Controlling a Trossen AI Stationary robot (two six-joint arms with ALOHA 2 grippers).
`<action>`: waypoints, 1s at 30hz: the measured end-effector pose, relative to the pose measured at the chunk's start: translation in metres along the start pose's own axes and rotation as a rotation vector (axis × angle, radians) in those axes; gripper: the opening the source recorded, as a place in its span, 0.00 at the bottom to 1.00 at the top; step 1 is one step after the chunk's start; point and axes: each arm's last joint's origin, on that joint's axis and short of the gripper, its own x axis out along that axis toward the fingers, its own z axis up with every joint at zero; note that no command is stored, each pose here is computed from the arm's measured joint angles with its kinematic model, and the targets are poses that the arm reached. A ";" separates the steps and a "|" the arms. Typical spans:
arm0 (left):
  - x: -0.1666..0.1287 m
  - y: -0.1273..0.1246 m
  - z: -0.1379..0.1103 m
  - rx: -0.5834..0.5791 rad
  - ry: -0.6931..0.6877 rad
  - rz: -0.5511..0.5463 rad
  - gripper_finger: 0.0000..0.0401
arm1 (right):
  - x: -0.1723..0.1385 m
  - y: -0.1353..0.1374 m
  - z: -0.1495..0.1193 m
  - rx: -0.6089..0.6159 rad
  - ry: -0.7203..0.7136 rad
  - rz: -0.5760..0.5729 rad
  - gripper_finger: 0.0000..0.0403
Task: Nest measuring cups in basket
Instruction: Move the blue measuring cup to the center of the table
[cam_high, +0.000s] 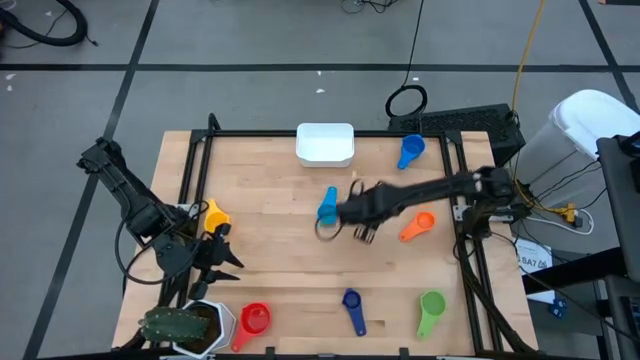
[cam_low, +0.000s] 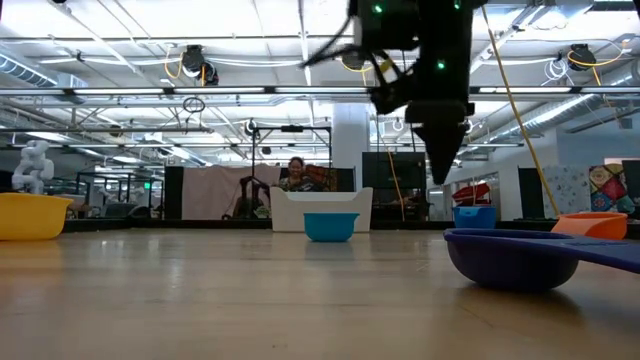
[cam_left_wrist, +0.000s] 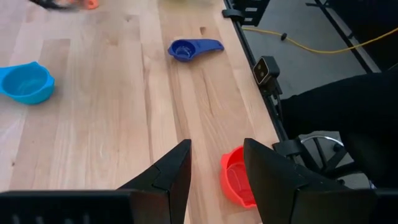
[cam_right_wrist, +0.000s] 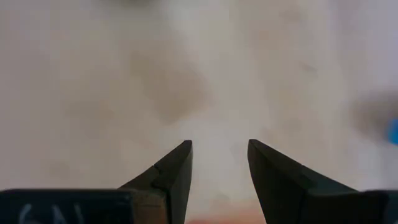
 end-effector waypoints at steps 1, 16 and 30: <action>0.000 0.000 0.000 -0.001 -0.002 -0.001 0.37 | 0.001 -0.011 -0.002 0.040 -0.002 -0.018 0.37; 0.000 0.000 0.001 -0.003 -0.006 -0.003 0.37 | 0.023 -0.141 -0.009 0.472 -0.038 -0.108 0.37; 0.000 0.000 0.001 -0.041 -0.006 -0.003 0.37 | 0.049 -0.218 -0.008 0.718 -0.044 -0.069 0.37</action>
